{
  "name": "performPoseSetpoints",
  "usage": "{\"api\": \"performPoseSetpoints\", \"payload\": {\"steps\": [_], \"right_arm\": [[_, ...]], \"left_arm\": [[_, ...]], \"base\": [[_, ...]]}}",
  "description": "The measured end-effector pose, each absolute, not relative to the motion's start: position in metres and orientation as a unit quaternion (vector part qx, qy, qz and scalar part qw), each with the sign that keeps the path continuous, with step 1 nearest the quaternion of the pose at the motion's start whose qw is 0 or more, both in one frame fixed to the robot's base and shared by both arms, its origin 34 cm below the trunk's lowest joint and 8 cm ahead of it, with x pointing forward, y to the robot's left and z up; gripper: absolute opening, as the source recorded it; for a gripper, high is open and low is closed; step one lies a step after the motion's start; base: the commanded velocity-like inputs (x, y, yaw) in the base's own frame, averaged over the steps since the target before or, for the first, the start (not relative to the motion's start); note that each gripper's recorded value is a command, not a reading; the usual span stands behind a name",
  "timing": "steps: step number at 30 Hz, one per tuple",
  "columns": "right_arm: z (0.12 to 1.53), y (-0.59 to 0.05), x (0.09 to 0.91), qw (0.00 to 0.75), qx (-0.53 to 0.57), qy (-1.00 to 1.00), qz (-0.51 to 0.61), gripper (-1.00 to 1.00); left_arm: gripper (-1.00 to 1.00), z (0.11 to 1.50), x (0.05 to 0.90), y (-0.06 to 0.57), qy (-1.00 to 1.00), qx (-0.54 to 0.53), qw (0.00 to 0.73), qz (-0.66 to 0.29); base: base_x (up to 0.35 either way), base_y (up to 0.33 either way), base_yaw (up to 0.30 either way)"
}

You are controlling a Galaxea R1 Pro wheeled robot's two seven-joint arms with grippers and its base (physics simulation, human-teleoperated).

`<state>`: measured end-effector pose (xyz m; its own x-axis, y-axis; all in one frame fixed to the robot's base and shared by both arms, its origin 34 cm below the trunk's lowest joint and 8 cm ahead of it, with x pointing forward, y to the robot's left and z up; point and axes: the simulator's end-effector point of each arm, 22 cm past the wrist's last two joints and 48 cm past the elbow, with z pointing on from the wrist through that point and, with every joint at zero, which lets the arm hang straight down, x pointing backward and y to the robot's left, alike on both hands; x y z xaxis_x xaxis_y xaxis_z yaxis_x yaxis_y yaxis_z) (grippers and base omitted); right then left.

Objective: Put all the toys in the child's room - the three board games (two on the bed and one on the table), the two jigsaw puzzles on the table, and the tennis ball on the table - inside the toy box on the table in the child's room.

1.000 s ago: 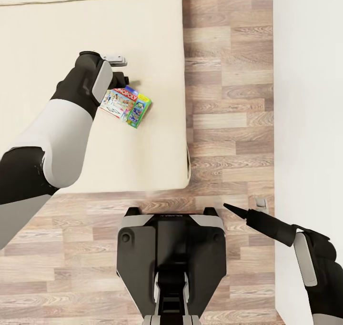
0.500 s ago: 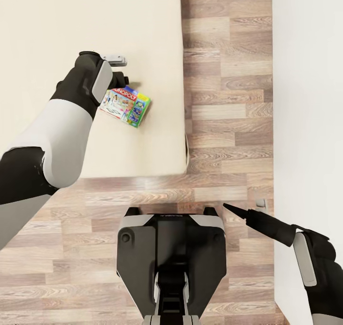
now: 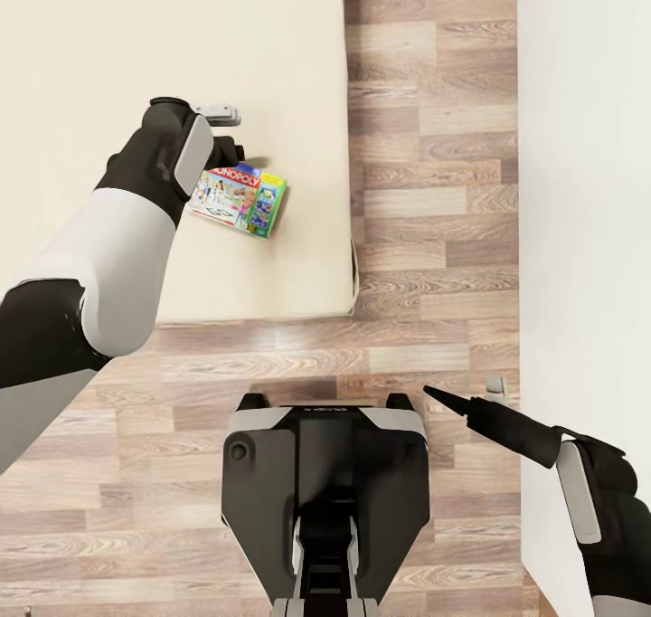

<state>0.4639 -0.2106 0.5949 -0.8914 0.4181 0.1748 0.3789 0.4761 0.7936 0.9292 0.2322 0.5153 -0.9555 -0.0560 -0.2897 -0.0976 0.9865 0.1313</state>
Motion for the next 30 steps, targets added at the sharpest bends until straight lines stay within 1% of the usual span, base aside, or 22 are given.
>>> {"api": "performPoseSetpoints", "payload": {"steps": [4,18,30], "right_arm": [[0.5948,-0.2104,0.4642,0.022,0.232,0.859,0.456,1.00],[0.5947,-0.2103,0.4644,0.022,0.232,0.859,0.457,1.00],[0.5949,-0.2103,0.4643,0.022,0.232,0.859,0.457,1.00]], "left_arm": [[1.00,0.5150,0.9292,0.2321,0.986,-0.039,0.144,0.072],[1.00,0.5148,0.9293,0.2322,0.986,-0.038,0.144,0.073],[1.00,0.5152,0.9293,0.2321,0.986,-0.039,0.144,0.072]], "base": [[-0.094,0.000,0.000],[-0.233,0.000,0.000],[-0.183,0.000,0.000]]}}
